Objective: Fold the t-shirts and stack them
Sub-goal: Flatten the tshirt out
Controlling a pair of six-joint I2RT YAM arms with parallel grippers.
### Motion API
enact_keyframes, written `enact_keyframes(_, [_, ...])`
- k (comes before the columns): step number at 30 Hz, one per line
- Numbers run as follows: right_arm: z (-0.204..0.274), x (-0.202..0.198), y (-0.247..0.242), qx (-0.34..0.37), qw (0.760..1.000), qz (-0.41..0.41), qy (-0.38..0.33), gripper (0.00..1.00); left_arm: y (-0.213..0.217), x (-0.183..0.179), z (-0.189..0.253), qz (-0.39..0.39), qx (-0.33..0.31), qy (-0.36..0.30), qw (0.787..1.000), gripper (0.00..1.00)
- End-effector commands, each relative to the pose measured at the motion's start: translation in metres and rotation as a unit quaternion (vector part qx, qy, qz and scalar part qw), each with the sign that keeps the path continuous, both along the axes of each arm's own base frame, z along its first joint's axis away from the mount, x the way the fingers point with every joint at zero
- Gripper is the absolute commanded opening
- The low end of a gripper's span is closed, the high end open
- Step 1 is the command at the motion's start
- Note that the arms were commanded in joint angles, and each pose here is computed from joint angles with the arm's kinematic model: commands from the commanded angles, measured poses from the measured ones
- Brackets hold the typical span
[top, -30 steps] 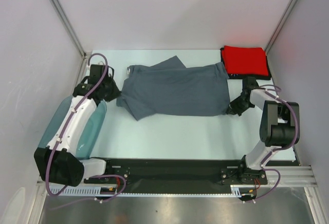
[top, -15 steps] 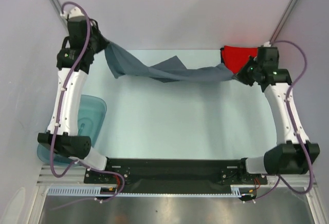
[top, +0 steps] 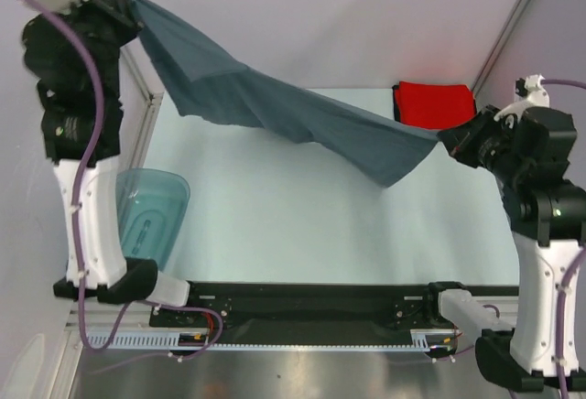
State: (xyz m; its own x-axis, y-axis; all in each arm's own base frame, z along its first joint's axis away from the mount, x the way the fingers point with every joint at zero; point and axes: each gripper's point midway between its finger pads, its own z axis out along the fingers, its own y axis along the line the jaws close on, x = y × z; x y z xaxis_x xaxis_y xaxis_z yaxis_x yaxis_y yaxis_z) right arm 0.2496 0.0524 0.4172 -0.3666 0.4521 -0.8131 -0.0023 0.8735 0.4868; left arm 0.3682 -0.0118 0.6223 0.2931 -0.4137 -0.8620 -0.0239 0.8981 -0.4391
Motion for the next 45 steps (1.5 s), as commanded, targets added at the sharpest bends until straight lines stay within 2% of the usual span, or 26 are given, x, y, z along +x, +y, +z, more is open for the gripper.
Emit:
enact_keyframes(1, [0.046,-0.043,0.011,-0.023,0.995,0.048,-0.087,0.00,0.030,-0.099,0.099,0.059,0.002,-0.186,0.981,0.00])
enact_keyframes(4, [0.079,-0.082,0.010,-0.034,0.987,0.051,-0.149,0.00,0.035,-0.137,0.119,0.062,-0.003,-0.228,0.972,0.00])
enact_keyframes(8, [0.093,-0.122,0.007,-0.047,0.981,0.050,-0.180,0.00,0.036,-0.162,0.135,0.061,-0.008,-0.266,0.962,0.00])
enact_keyframes(12, [0.084,-0.129,0.008,-0.023,0.987,0.045,-0.151,0.00,0.035,-0.158,0.144,0.058,-0.014,-0.287,0.956,0.00])
enact_keyframes(15, [0.065,-0.116,0.003,-0.008,0.994,0.021,-0.108,0.00,0.031,-0.131,0.148,0.051,-0.020,-0.288,0.956,0.00])
enact_keyframes(16, [0.056,-0.110,-0.001,-0.008,0.996,0.008,-0.090,0.00,0.026,-0.096,0.138,0.046,-0.016,-0.267,0.963,0.00])
enact_keyframes(18, [0.034,-0.091,-0.013,-0.010,0.999,-0.031,-0.043,0.00,0.019,-0.066,0.132,0.035,-0.017,-0.253,0.967,0.00])
enact_keyframes(19, [0.025,-0.086,-0.016,-0.011,0.999,-0.041,-0.022,0.00,0.013,-0.029,0.116,0.026,-0.016,-0.227,0.973,0.00])
enact_keyframes(22, [-0.003,-0.061,-0.026,-0.015,0.996,-0.077,0.039,0.00,0.000,0.036,0.078,0.005,-0.018,-0.176,0.984,0.00])
enact_keyframes(23, [-0.015,-0.048,-0.033,-0.023,0.993,-0.098,0.064,0.00,-0.008,0.080,0.047,-0.004,-0.016,-0.138,0.990,0.00])
enact_keyframes(26, [-0.054,-0.023,-0.047,-0.037,0.981,-0.136,0.133,0.00,-0.024,0.134,0.006,-0.038,-0.024,-0.099,0.994,0.00])
enact_keyframes(27, [-0.071,-0.012,-0.057,-0.049,0.972,-0.162,0.165,0.00,-0.030,0.172,-0.029,-0.045,-0.028,-0.071,0.996,0.00])
enact_keyframes(29, [-0.103,0.003,-0.077,-0.054,0.958,-0.198,0.201,0.00,-0.041,0.203,-0.056,-0.064,-0.045,-0.054,0.995,0.00])
enact_keyframes(30, [-0.118,0.013,-0.089,-0.058,0.949,-0.217,0.222,0.00,-0.046,0.242,-0.102,-0.068,-0.048,-0.019,0.996,0.00])
enact_keyframes(32, [-0.147,0.026,-0.116,-0.069,0.932,-0.250,0.251,0.00,-0.056,0.272,-0.140,-0.084,-0.067,0.002,0.994,0.00])
enact_keyframes(33, [-0.168,0.037,-0.130,-0.080,0.923,-0.261,0.272,0.00,-0.063,0.297,-0.179,-0.088,-0.077,0.024,0.993,0.00])
enact_keyframes(37, [-0.211,0.077,-0.145,-0.081,0.914,-0.259,0.301,0.00,-0.078,0.334,-0.259,-0.103,-0.110,0.079,0.985,0.00])
enact_keyframes(38, [-0.217,0.083,-0.146,-0.083,0.912,-0.255,0.310,0.00,-0.079,0.336,-0.267,-0.104,-0.114,0.084,0.984,0.01])
enact_keyframes(43, [-0.211,0.105,-0.146,-0.075,0.917,-0.246,0.305,0.00,-0.086,0.333,-0.266,-0.114,-0.093,0.089,0.985,0.00])
enact_keyframes(45, [-0.200,0.105,-0.142,-0.067,0.923,-0.239,0.292,0.00,-0.083,0.323,-0.244,-0.112,-0.077,0.078,0.988,0.00])
